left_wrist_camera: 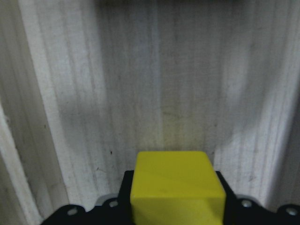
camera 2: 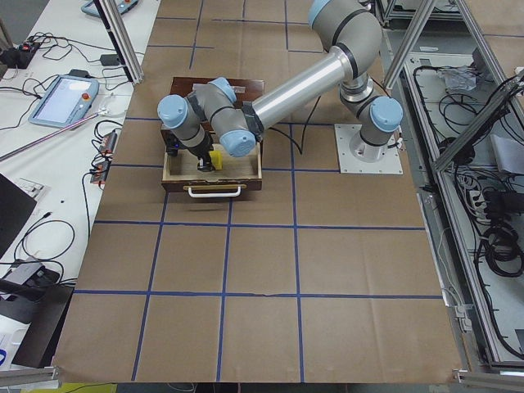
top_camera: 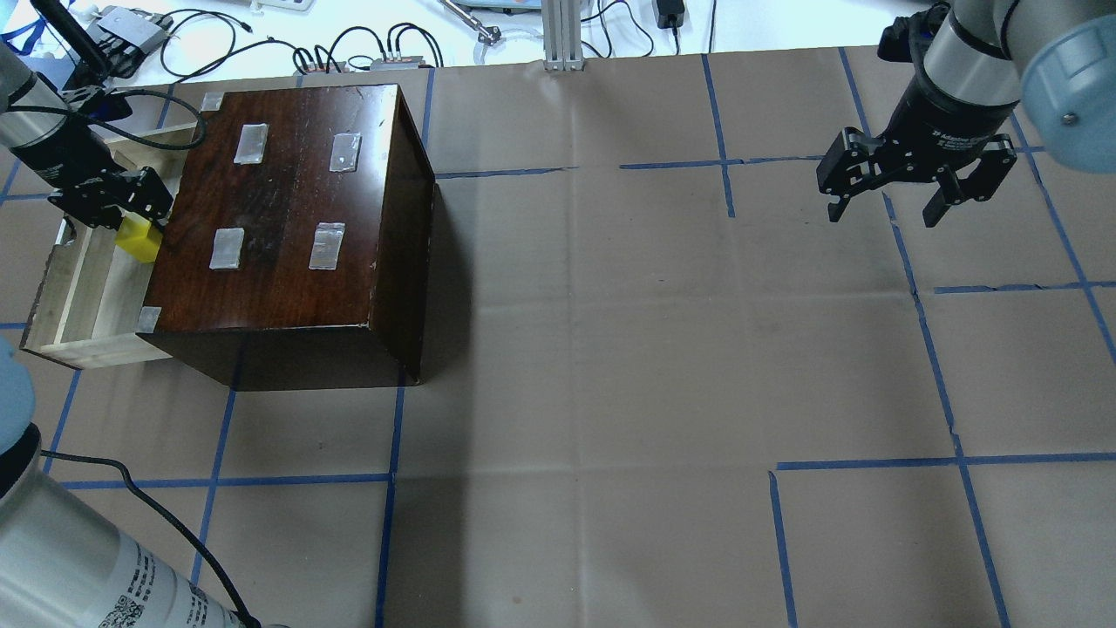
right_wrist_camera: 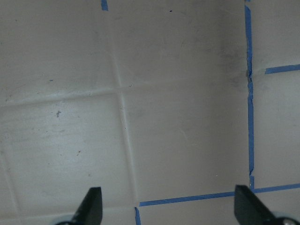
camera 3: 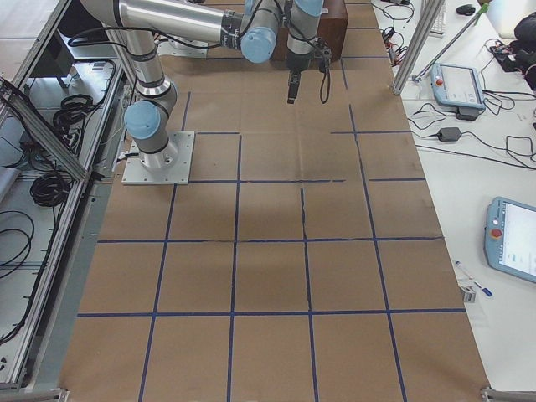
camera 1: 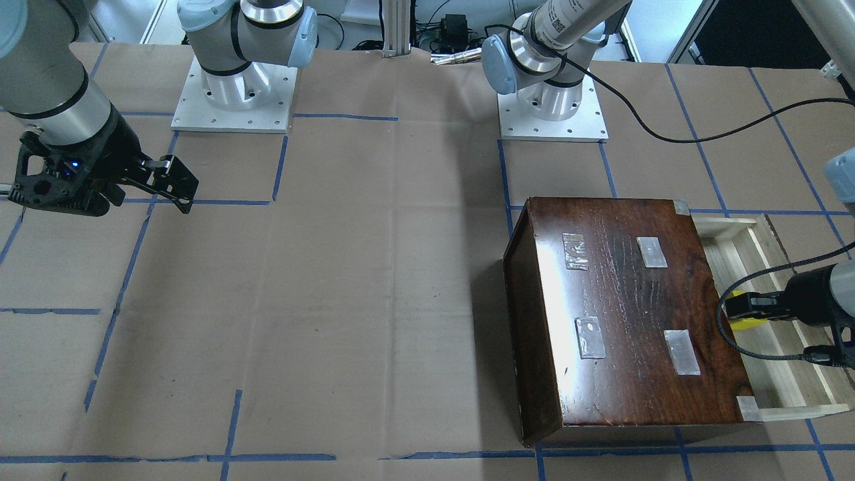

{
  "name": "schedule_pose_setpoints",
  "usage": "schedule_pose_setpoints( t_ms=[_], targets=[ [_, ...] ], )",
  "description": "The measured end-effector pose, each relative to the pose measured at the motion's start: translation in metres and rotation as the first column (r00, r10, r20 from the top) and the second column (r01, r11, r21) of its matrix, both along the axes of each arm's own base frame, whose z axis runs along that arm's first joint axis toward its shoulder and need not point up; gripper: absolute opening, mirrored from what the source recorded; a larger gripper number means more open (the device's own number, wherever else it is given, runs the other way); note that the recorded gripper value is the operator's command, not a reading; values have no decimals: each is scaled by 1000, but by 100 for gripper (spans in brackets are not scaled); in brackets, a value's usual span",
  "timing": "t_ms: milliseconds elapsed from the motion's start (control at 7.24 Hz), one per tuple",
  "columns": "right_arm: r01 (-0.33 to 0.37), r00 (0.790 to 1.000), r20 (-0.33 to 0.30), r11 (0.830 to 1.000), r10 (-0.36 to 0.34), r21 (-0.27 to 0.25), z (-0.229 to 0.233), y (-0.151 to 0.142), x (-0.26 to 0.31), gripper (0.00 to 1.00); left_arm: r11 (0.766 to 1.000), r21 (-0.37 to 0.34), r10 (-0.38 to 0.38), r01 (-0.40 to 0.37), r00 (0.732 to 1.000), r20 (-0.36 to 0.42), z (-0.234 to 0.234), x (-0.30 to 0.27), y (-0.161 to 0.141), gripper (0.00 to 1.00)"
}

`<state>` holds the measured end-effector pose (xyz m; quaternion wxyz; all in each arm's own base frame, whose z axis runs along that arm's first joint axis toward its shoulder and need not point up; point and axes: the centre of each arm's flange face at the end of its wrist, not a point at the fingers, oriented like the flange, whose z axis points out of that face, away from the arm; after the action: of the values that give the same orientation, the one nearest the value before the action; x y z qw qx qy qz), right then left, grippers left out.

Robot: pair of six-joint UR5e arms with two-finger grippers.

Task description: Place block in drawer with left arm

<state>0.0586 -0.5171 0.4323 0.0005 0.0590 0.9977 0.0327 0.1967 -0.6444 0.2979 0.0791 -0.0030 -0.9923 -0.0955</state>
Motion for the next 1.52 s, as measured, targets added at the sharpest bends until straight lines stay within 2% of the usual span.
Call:
schedule_pose_setpoints(
  t_ms=[276,553,829,1105,1382,1520],
  targets=[
    [0,1000,0,1000,0,0,0,0,0,100,1000,1,1,-1,1000,0,0,0,0,97],
    [0,1000,0,1000,0,0,0,0,0,100,1000,-15,1,-1,1000,11,10,0,0,98],
    [0,1000,0,1000,0,0,0,0,0,100,998,-61,-3,6,999,42,46,-3,7,99],
    [1,1000,0,1000,-1,0,0,0,0,100,993,-119,17,-7,996,84,104,-16,29,99],
    [1,1000,0,1000,-1,0,0,0,0,100,987,-142,90,-74,990,108,150,-69,56,99],
    [1,1000,0,1000,-1,0,0,0,0,100,986,-154,89,-69,988,125,167,-114,64,99]
  ],
)
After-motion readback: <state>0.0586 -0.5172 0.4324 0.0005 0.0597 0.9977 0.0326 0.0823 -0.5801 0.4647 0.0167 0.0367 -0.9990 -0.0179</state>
